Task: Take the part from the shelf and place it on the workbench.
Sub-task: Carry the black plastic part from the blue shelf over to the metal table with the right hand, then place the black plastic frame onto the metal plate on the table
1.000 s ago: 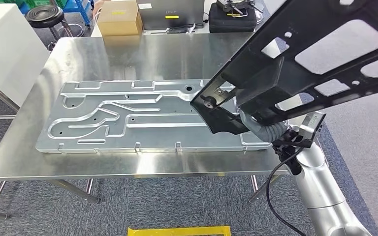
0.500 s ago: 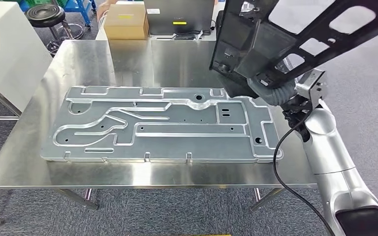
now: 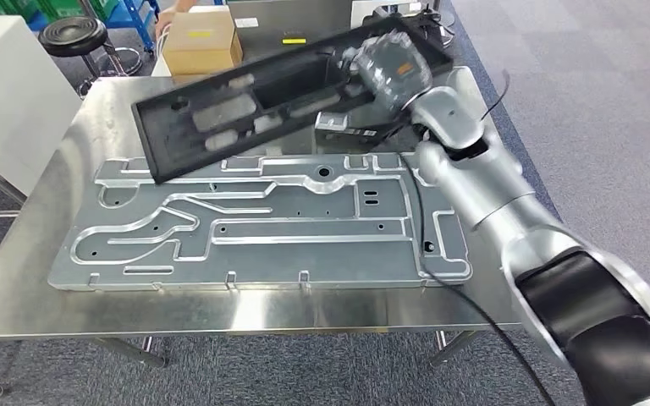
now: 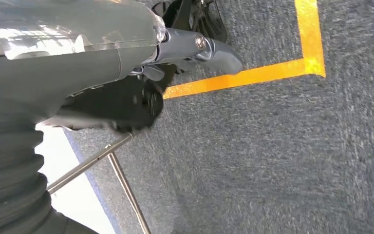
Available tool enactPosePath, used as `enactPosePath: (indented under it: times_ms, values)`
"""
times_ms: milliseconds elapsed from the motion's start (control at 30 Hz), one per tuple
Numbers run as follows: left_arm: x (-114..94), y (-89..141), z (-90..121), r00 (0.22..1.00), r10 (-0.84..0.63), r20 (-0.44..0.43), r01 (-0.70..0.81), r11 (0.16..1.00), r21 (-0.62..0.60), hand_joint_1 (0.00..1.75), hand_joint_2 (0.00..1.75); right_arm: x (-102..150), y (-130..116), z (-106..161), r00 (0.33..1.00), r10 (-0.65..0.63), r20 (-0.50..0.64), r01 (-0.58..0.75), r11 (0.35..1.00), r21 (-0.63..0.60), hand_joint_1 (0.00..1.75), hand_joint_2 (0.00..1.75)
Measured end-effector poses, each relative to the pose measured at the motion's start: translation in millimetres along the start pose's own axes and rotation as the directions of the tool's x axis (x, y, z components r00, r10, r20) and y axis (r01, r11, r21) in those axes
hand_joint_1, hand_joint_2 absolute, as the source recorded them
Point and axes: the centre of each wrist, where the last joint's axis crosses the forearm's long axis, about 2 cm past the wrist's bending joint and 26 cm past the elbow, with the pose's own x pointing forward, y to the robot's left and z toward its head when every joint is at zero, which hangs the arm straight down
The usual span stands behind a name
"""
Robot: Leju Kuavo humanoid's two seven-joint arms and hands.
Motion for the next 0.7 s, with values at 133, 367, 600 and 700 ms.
enactPosePath:
  times_ms: [133,367,600,700]
  values:
    - [-0.4,3.1,-0.1,1.0,-0.007,-0.005,0.007,1.0,0.008,0.0,1.75,34.5,56.3,16.6,0.999,0.042,-0.007,-0.041,0.986,0.163,1.75,1.75]
    - [0.4,10.1,-0.6,1.0,-0.016,-0.012,0.016,1.0,0.027,0.0,1.75,58.1,95.6,36.7,0.999,0.029,-0.028,-0.019,0.951,0.308,1.75,1.75]
    - [3.1,15.4,-1.4,1.0,-0.019,0.022,0.018,0.999,0.038,0.0,1.75,65.2,110.7,48.5,0.999,0.012,-0.042,0.004,0.93,0.368,0.44,0.44]
    - [2.5,15.1,-1.3,1.0,-0.021,0.023,0.02,0.999,0.037,0.0,1.75,65.9,110.9,48.0,0.999,0.008,-0.045,0.01,0.928,0.372,0.0,0.0]
